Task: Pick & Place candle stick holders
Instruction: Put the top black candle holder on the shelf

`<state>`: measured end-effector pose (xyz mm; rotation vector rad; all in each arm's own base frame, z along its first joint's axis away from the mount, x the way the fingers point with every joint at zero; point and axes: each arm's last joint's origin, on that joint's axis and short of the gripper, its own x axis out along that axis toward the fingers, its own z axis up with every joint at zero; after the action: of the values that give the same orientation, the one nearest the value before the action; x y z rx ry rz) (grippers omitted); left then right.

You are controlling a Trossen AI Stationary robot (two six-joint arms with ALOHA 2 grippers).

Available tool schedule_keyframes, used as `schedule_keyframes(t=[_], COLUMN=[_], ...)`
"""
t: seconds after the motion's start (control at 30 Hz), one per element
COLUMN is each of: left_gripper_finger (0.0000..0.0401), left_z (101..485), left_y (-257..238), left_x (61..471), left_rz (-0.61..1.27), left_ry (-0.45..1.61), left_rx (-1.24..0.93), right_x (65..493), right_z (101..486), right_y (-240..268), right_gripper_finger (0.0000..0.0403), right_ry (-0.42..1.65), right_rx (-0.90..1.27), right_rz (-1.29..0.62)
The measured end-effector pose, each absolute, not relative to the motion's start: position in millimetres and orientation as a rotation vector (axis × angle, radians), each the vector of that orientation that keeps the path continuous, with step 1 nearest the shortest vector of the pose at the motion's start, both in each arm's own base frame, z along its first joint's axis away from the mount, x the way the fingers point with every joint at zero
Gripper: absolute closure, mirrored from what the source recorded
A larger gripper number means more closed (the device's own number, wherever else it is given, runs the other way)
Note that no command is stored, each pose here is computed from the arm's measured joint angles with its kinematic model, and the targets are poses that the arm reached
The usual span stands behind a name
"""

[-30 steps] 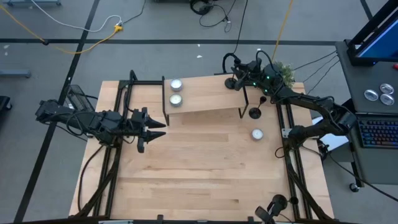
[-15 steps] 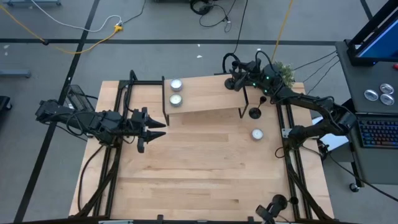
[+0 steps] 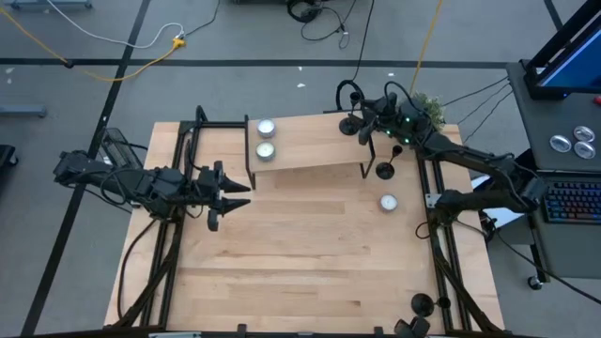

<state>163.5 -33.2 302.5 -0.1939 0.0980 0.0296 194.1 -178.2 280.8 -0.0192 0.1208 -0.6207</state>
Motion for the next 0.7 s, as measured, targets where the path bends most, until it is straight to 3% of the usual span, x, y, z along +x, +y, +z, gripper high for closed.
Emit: schedule_keyframes(t=[0.5, 0.7], left_gripper_finger=[0.0237, 0.0237], left_z=[236.0, 233.3], left_y=[-41.2, -42.0], left_x=[148.3, 145.6], left_rz=[-0.062, -0.074], left_ry=[-0.040, -0.051], left_rx=[-0.259, -0.260], right_x=[164.6, 149.0], right_z=[295.3, 301.8], right_y=[-150.3, -137.0], right_gripper_finger=[0.0121, 0.0121], right_ry=[0.230, 0.257], right_rx=[0.000, 0.013], right_rz=[-0.613, -0.648])
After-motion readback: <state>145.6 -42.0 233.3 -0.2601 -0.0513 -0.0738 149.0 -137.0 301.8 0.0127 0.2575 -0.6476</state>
